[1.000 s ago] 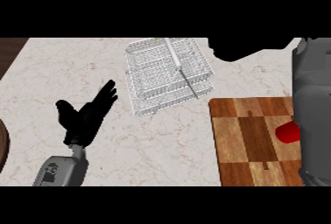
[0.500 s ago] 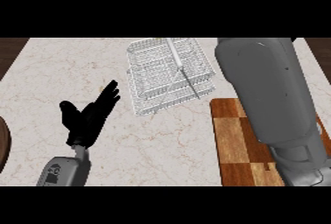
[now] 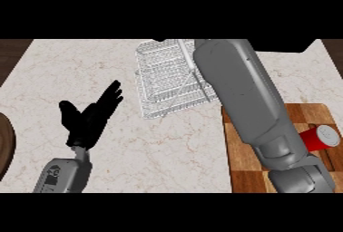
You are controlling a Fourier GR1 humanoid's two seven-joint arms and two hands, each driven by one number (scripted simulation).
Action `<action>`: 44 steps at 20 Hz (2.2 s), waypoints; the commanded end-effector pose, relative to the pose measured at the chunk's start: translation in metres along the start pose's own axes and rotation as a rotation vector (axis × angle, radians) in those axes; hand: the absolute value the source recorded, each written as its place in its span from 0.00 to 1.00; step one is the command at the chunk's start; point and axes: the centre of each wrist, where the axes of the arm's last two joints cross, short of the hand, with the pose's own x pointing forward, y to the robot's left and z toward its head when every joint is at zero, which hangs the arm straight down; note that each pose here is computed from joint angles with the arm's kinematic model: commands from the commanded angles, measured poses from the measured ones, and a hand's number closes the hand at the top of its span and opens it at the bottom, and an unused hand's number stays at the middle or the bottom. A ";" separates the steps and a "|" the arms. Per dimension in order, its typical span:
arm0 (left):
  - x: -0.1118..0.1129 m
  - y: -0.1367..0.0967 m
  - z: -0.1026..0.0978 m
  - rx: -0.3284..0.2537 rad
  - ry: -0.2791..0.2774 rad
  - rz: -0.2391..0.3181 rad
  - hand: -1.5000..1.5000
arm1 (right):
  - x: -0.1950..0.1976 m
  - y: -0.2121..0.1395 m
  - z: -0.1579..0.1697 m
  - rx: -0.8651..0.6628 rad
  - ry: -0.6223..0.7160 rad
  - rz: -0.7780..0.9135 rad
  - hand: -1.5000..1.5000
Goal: Pick the eggplant from the cutting board and place it in the tiered basket
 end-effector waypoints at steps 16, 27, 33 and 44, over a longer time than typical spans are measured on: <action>-0.003 -0.001 -0.001 -0.009 -0.007 -0.001 0.50 | 0.027 0.030 -0.018 -0.213 -0.137 -0.280 0.00; -0.014 0.006 0.018 0.068 0.025 0.021 0.50 | -0.069 -0.092 -0.023 -0.220 0.012 -0.263 0.00; -0.016 0.016 0.024 0.091 0.041 0.019 0.50 | -0.117 -0.172 0.013 -0.085 -0.022 -0.198 0.00; -0.003 0.001 0.025 0.064 0.009 0.019 0.50 | -0.191 -0.314 0.116 -0.085 0.001 -0.193 0.00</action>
